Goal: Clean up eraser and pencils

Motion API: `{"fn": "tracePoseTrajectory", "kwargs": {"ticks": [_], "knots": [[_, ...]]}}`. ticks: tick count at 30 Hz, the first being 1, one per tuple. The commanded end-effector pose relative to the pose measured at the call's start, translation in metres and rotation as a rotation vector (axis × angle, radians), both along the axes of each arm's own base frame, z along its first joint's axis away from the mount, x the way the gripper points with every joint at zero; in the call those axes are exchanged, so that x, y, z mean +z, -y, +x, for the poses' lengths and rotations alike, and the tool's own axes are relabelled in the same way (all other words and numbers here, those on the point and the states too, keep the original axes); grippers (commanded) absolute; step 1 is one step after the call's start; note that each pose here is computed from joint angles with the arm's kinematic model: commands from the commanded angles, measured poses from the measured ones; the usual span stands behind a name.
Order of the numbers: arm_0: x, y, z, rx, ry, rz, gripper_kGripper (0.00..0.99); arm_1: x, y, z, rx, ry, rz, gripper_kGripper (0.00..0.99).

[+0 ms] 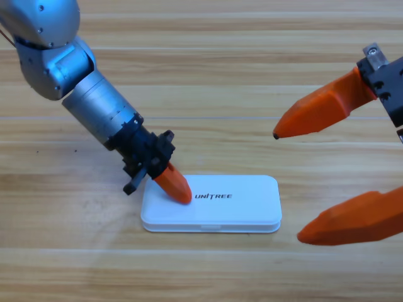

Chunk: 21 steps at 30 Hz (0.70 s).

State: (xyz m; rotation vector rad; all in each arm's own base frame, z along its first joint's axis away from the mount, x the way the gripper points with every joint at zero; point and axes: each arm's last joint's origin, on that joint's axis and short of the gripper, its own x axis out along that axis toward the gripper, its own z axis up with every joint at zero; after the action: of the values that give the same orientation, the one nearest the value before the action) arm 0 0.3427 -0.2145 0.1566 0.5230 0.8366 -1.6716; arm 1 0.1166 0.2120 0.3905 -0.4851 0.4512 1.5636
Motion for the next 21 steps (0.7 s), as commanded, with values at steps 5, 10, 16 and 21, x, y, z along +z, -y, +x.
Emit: {"fn": "tracePoseTrajectory", "kwargs": {"ticks": [5,10,16,21], "knots": [[0.011,-0.001,-0.022,0.010,0.031,0.067,0.000,-0.009,0.005,0.004,-0.025,-0.033,-0.018,0.959],[0.122,-0.024,-0.058,0.046,0.251,0.032,0.597,-0.009,0.005,0.004,-0.025,-0.033,-0.018,0.959],[0.217,-0.050,-0.151,0.189,0.397,-0.065,0.990,-0.009,0.004,0.004,-0.025,-0.033,-0.019,0.959],[0.228,-0.062,-0.209,0.179,0.379,-0.135,0.990,-0.009,0.004,0.004,-0.026,-0.034,-0.018,0.959]]}}
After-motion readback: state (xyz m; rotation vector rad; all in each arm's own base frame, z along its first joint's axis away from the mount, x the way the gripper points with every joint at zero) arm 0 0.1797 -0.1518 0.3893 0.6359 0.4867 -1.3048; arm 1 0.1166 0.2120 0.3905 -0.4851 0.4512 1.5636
